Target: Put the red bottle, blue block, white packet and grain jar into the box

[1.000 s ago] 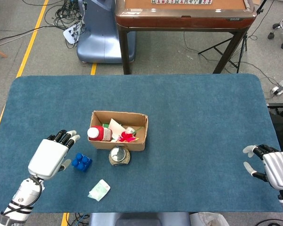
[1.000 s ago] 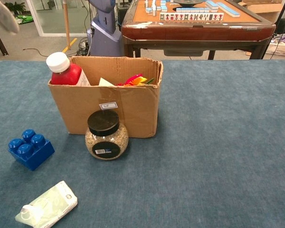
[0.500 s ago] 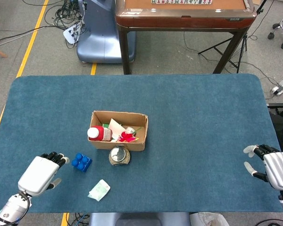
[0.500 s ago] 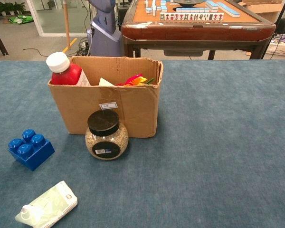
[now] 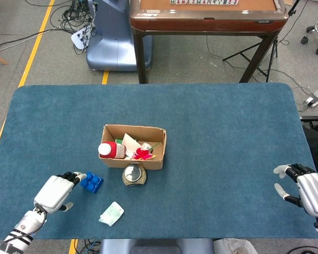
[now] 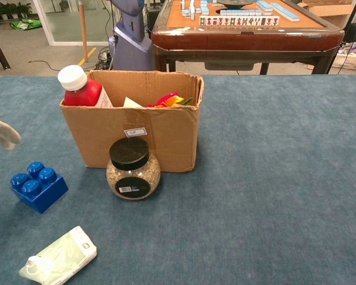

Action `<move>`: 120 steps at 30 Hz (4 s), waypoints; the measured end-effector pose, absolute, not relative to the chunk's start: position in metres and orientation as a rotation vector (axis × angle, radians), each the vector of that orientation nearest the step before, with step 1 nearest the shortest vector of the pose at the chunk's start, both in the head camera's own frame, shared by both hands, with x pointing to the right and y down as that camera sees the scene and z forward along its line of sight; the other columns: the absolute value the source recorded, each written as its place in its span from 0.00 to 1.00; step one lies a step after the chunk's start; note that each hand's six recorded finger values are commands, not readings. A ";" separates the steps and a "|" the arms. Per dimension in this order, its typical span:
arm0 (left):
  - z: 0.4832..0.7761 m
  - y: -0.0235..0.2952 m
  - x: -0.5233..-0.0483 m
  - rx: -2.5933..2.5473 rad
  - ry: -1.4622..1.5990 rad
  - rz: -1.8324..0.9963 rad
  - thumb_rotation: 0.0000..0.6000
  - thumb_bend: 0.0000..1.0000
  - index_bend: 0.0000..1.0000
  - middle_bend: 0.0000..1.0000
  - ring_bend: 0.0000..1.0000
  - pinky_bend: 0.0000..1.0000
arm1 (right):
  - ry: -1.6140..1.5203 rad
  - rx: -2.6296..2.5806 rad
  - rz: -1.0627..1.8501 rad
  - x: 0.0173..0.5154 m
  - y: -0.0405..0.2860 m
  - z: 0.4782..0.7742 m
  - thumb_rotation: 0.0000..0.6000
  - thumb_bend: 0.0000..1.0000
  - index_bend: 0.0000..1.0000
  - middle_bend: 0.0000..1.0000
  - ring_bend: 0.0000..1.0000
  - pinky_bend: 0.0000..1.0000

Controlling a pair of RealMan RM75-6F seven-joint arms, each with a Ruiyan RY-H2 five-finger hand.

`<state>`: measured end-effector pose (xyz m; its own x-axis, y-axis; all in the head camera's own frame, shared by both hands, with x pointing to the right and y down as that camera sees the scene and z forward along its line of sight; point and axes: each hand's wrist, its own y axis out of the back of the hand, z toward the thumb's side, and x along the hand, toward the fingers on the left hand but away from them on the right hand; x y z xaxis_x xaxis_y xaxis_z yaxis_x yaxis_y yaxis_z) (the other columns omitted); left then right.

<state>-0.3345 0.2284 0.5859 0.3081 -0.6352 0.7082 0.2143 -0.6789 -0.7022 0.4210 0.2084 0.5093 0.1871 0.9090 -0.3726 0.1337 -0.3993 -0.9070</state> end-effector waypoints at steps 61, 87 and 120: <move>0.641 0.226 -0.323 -1.804 0.406 -1.399 1.00 0.13 0.63 0.60 0.47 0.59 | -1.015 -1.696 1.276 0.424 0.206 0.505 1.00 0.29 0.45 0.53 0.43 0.58; 0.508 0.123 -0.292 -1.640 0.797 -1.251 1.00 0.13 0.61 0.60 0.47 0.60 | -0.994 -1.713 1.293 0.423 0.207 0.511 1.00 0.29 0.45 0.53 0.43 0.58; 0.558 0.100 -0.175 -1.670 0.832 -1.193 1.00 0.11 0.00 0.00 0.02 0.30 | -0.993 -1.744 1.280 0.421 0.208 0.511 1.00 0.29 0.45 0.53 0.43 0.58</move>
<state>-0.1751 0.1004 0.5578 0.3093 -0.8844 0.3495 -0.0226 -0.3743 -0.9270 0.4212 0.2080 0.5113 0.2014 0.8978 -0.3916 0.1560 -0.4241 -0.8921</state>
